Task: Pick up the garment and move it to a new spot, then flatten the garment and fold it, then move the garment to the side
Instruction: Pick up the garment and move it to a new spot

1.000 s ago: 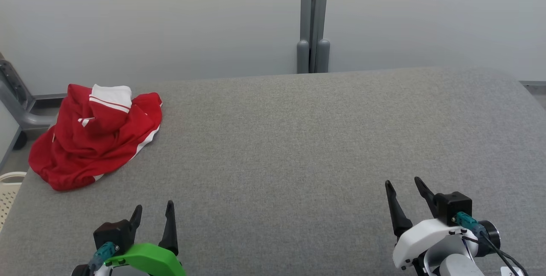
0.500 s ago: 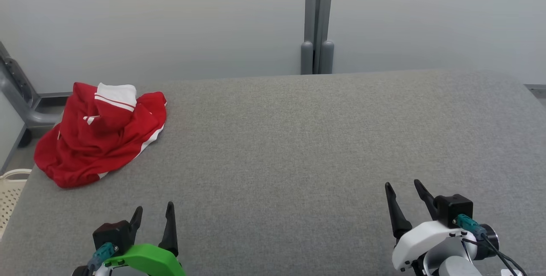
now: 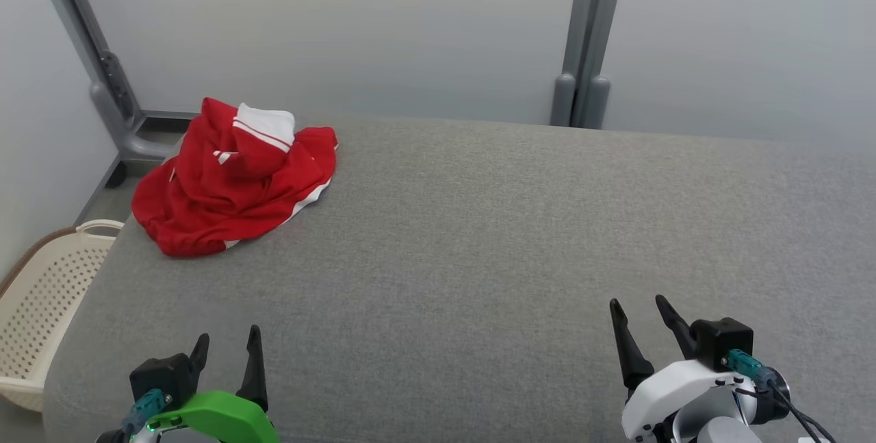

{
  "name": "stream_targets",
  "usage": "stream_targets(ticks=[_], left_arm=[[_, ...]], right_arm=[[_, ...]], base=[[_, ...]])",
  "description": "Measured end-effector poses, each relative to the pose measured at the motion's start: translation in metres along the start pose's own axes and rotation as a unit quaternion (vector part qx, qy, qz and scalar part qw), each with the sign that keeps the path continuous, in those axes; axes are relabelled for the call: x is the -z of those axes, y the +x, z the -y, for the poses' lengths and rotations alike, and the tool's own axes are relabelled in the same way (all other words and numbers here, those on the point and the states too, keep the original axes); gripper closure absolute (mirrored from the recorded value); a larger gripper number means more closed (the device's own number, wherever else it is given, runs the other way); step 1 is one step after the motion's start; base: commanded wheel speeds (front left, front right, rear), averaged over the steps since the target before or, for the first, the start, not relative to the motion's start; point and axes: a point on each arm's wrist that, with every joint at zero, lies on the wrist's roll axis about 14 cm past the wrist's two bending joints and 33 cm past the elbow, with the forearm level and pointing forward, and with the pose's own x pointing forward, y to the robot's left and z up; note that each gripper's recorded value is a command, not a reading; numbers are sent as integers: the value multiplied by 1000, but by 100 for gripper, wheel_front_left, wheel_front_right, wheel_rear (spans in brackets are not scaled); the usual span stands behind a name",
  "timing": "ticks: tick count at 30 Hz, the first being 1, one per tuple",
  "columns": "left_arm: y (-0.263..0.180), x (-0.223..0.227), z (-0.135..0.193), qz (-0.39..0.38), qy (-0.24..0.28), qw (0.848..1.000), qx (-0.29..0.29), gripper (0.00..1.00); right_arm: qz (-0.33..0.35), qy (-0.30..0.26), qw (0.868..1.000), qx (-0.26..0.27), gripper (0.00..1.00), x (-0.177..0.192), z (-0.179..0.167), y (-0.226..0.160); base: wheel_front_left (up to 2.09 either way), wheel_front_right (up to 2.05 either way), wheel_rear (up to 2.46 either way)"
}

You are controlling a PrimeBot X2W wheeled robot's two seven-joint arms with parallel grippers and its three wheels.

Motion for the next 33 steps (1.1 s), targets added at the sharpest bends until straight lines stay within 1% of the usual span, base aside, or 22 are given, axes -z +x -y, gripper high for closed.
stream_targets(ticks=[2,5,10,17,22,26,28,33], left_arm=[[-7,-1,-15,2,-2,1000,-21,0],[-14,-4,-27,8,-5,999,-40,0],[-23,-7,-42,16,-10,998,-63,0],[-31,-4,-55,8,-19,996,-84,0],[-27,0,-55,-17,-43,996,-74,0],[-18,3,-54,-48,-45,996,-63,0],[-10,3,-53,-70,-38,995,-54,0],[24,-23,-50,-87,-26,995,-34,0]], right_arm=[[-3,4,1000,-21,0,2,-14,7],[-7,5,999,-42,0,4,-27,13],[-10,6,998,-64,0,6,-42,22],[-21,10,996,-82,0,13,-54,29],[-23,19,996,-86,0,14,-58,33],[-21,23,996,-87,0,14,-58,36],[-20,26,996,-89,0,14,-59,39],[-19,34,995,-95,0,16,-62,47]], base=[[0,0,0],[0,0,0],[0,0,0],[0,0,0],[0,0,0],[0,0,0],[0,0,0],[0,0,0]])
